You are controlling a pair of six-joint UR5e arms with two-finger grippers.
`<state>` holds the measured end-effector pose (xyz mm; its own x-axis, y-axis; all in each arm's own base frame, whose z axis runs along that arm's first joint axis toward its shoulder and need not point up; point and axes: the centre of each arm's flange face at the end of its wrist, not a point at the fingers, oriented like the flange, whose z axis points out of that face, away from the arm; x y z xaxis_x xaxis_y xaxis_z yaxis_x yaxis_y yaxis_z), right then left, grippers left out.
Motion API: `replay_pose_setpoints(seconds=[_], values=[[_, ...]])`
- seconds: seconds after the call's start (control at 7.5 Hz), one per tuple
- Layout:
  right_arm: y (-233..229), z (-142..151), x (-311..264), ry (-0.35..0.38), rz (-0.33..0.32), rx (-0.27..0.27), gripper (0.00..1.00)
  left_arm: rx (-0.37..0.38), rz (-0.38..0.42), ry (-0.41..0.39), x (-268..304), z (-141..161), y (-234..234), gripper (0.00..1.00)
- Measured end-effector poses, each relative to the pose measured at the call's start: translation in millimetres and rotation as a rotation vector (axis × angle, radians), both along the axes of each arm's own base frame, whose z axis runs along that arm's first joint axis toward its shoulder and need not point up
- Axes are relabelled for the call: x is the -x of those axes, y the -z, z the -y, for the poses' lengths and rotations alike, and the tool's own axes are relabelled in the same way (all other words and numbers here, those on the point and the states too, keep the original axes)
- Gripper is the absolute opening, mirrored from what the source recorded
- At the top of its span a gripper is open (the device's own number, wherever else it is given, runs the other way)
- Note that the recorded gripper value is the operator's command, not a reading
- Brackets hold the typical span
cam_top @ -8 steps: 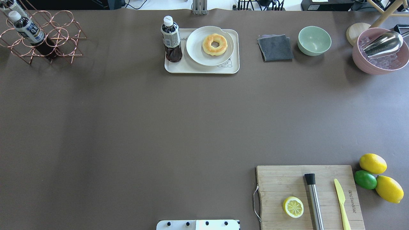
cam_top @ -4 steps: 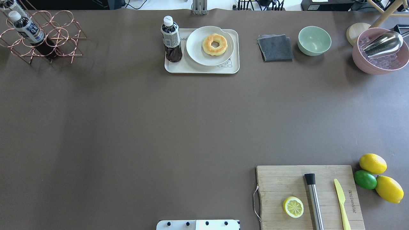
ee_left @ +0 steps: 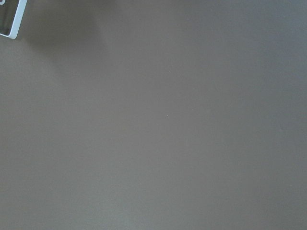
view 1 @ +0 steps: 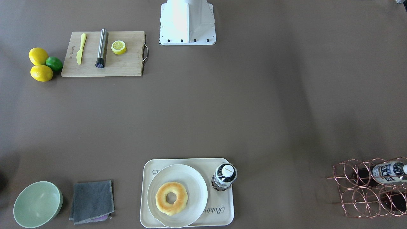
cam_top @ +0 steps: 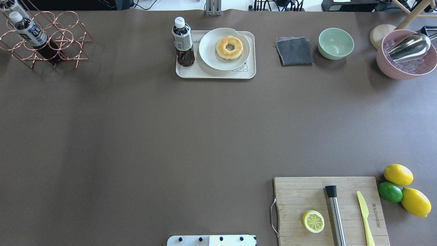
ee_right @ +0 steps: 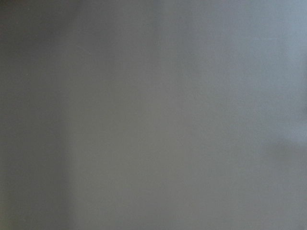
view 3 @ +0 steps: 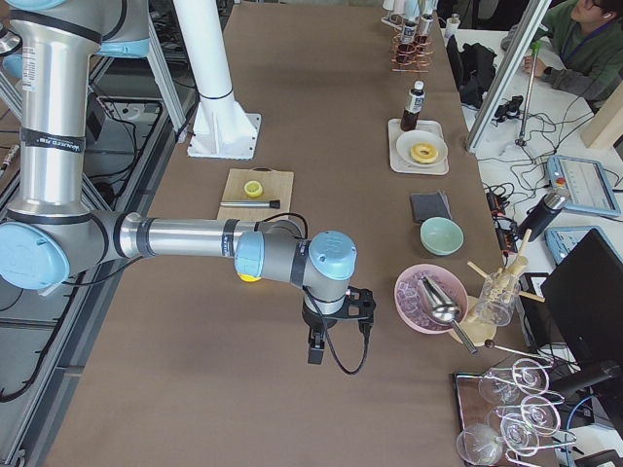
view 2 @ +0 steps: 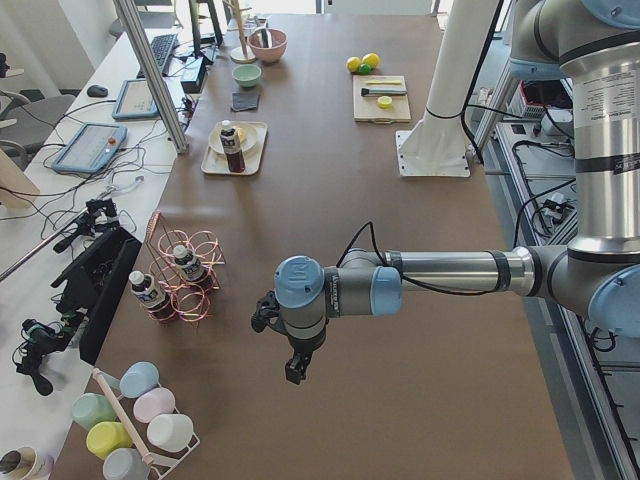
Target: Place donut on tray
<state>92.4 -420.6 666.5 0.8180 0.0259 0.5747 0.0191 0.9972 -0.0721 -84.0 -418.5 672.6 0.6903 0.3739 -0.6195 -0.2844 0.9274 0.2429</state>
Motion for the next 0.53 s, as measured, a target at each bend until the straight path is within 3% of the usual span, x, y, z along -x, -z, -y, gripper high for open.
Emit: replay_pose_setpoints(seconds=[0.53], values=[[-0.2, -0.2, 0.0, 0.000, 0.000, 0.000, 1.00, 0.001, 0.000, 0.016, 6.5, -0.6, -0.6, 1.00]])
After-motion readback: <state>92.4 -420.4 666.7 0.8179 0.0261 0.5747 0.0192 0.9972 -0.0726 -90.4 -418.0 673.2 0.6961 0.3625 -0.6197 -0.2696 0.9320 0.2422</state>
